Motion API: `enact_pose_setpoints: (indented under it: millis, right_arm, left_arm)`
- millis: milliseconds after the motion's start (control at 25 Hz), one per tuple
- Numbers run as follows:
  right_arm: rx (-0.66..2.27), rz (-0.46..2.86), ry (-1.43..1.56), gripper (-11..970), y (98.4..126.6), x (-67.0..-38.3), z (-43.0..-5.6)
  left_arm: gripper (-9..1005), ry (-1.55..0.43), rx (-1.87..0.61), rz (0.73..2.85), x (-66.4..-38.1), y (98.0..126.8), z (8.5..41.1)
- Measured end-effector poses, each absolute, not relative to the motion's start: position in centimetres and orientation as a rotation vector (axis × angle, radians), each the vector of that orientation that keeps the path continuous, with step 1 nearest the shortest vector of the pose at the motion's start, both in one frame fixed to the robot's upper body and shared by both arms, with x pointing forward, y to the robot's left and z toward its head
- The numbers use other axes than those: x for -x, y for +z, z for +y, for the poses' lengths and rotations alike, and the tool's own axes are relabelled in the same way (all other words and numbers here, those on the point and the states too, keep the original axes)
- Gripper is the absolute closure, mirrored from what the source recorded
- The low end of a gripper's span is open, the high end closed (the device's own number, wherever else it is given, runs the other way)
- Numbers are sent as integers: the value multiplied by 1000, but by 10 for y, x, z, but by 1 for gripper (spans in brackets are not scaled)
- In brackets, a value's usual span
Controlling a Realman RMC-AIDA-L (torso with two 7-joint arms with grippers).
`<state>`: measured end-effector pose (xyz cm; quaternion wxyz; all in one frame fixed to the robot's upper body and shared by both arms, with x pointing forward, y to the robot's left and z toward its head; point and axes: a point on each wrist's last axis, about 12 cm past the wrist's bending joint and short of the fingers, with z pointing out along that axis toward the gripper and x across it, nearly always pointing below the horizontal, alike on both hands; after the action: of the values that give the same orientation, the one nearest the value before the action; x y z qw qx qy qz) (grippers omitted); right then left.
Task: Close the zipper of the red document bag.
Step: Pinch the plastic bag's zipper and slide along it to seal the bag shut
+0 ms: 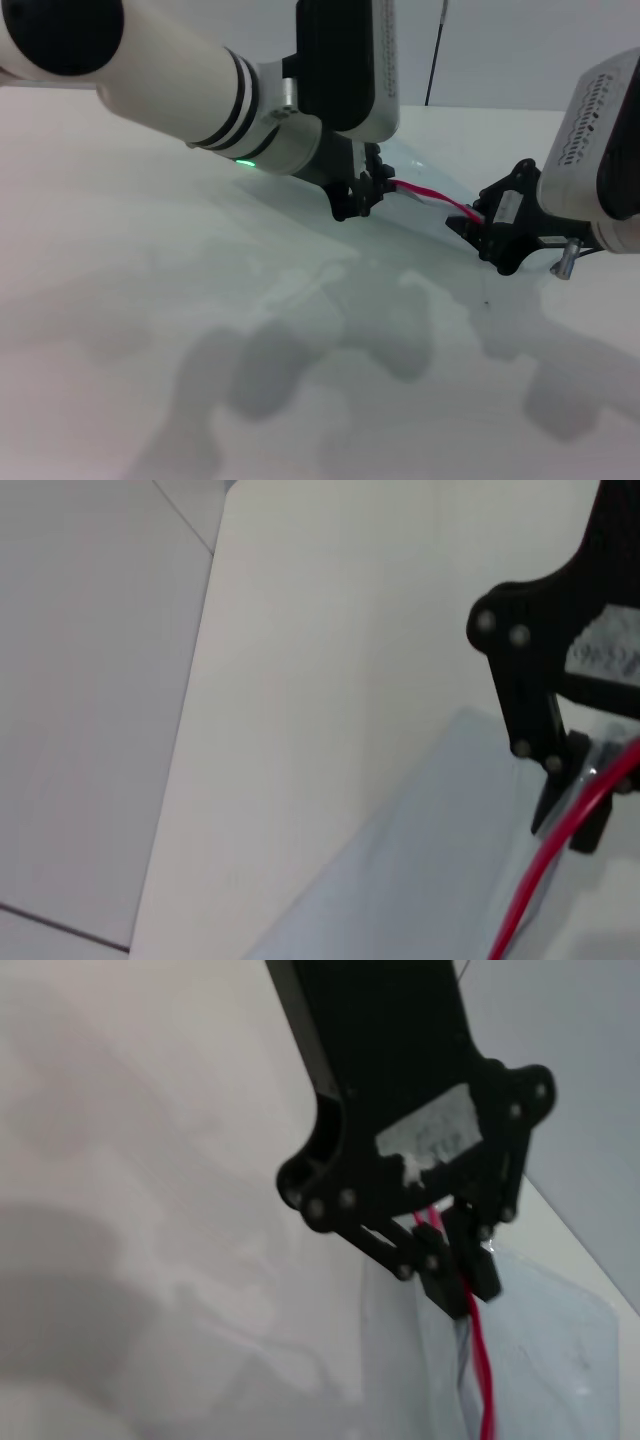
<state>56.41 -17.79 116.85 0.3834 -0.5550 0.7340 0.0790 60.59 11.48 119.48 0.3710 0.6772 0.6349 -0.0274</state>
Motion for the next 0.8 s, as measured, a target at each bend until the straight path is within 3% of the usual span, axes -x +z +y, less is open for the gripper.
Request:
enact_pose_setpoints:
  millis: [360,800]
  right_arm:
    - [1363,1888,179,911,1171,-569,-192]
    - [1267,1918,139,911,1176,-575,-218]
  left_arm:
    - [916,-71,-1641,1727,-607,1186,145]
    - [915,-55,-1418,1917,-600,1175,220]
